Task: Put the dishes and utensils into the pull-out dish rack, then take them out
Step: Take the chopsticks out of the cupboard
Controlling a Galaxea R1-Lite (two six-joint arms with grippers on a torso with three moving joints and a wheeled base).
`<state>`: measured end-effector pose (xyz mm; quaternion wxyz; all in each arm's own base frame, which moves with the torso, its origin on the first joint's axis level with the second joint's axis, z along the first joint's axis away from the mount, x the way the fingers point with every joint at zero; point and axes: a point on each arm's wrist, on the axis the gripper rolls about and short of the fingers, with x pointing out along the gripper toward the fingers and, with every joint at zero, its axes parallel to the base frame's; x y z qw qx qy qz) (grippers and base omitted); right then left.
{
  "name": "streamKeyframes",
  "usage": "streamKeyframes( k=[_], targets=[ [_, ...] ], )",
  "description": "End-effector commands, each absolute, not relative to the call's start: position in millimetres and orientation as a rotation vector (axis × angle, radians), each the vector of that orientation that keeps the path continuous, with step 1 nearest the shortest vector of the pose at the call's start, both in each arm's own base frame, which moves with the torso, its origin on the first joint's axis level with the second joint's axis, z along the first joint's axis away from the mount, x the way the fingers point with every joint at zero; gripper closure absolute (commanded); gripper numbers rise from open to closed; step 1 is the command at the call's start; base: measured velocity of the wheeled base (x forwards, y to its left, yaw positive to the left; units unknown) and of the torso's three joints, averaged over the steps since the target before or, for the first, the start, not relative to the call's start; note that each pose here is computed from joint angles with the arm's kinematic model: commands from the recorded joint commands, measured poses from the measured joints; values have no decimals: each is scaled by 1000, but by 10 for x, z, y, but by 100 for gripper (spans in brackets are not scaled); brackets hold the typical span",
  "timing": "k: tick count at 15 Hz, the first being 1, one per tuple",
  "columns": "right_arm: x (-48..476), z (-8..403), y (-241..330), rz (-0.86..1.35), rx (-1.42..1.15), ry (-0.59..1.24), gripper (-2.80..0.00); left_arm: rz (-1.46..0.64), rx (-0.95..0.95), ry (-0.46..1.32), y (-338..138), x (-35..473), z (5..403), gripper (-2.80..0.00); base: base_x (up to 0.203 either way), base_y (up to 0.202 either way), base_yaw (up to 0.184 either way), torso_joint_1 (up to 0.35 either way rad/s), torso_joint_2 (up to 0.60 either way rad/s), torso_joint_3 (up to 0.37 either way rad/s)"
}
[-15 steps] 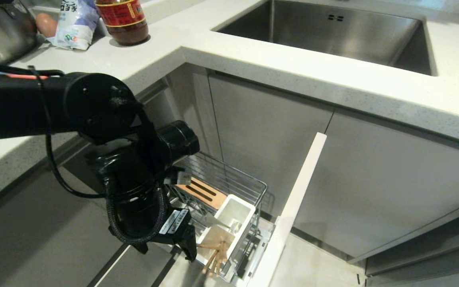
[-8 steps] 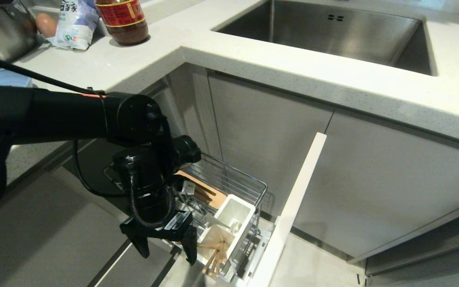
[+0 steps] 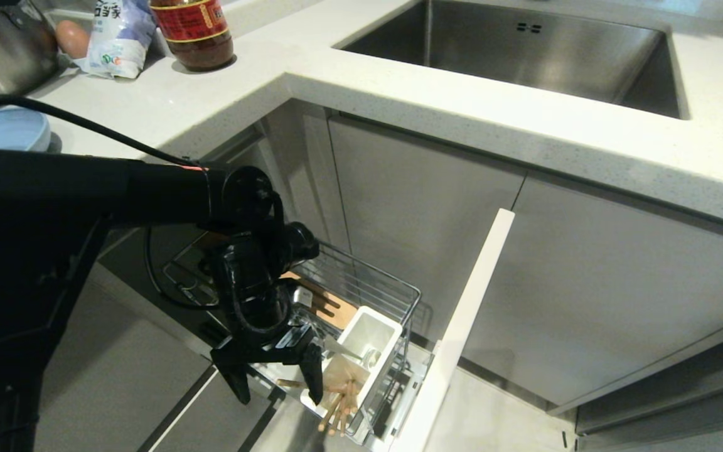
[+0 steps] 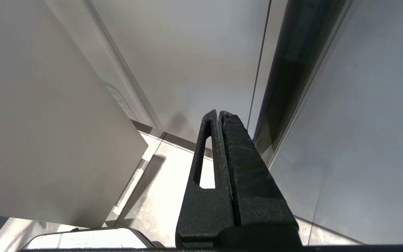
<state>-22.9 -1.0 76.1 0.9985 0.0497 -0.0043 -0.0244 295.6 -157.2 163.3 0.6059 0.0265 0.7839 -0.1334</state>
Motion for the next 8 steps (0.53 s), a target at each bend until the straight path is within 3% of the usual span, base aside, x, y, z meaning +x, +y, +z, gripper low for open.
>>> streamKeyframes(
  k=[1,8],
  targets=[
    [-231,760,-10,-49,100,-12,0,-295,42,1843,-1587,3067,1507,-280,0,0,0,0,0,0],
    [-232,760,-10,-49,100,-13,0,-306,-53,1845,-1539,3199,1489,-280,0,0,0,0,0,0]
  ],
)
